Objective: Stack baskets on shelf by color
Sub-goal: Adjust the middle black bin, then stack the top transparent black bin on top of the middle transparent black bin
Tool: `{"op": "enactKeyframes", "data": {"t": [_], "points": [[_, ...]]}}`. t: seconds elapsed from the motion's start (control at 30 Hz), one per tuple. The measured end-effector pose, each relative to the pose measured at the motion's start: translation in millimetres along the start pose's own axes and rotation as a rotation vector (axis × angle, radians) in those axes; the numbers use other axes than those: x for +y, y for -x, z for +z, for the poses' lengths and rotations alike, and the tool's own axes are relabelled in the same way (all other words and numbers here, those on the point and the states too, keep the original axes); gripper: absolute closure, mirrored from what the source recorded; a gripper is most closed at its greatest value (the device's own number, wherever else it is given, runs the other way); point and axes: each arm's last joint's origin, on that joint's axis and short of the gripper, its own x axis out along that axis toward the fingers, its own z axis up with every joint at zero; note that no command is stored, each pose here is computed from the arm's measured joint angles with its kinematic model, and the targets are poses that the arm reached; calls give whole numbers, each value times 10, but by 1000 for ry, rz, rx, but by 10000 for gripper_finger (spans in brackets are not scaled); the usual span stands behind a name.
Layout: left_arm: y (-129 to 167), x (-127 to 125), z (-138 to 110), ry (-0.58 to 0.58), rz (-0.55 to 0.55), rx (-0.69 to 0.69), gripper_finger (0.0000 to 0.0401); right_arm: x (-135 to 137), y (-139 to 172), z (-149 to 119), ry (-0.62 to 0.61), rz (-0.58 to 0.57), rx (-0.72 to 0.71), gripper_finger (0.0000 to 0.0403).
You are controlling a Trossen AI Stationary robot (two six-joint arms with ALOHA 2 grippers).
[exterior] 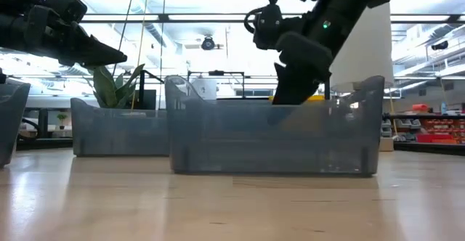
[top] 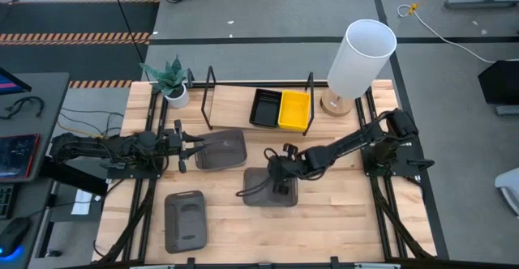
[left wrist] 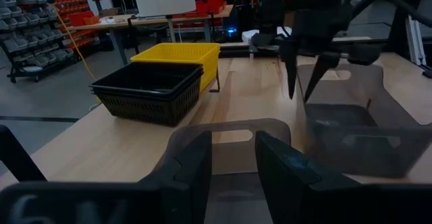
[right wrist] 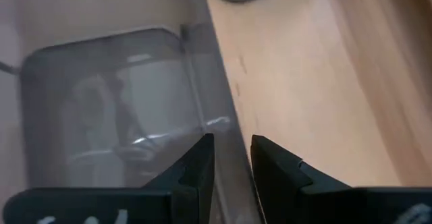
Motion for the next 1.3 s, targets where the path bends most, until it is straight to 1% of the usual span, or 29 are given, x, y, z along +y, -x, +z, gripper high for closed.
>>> {"op": "enactKeyframes", "data": {"t": [0.1,0.2,0.37,0.43,0.57,0.63,0.73,0.87,0.93,1.1,1.3], "points": [[0,0,0,0,0,0,280,-22,90,84,7,35,-5,300],[0,0,0,0,0,0,280,-34,250,186,23,49,-32,300],[0,0,0,0,0,0,280,-120,659,282,42,55,-82,300],[0,0,0,0,0,0,280,-168,863,274,44,25,-116,300],[0,0,6,26,0,-6,280,-249,1247,197,52,-86,-203,300],[0,0,7,28,0,-7,280,-272,1392,126,49,-123,-253,300],[0,0,6,28,0,-6,280,-295,1524,-40,33,-129,-296,300],[0,1,14,38,1,-14,280,-340,1558,-342,23,-116,-326,300],[1,3,45,104,1,-45,280,-373,1546,-487,14,-87,-356,300],[7,9,114,344,-11,-113,280,-443,1484,-822,-21,35,-455,300],[10,14,139,452,-13,-140,280,-594,1343,-1199,-29,162,-549,300]]}}
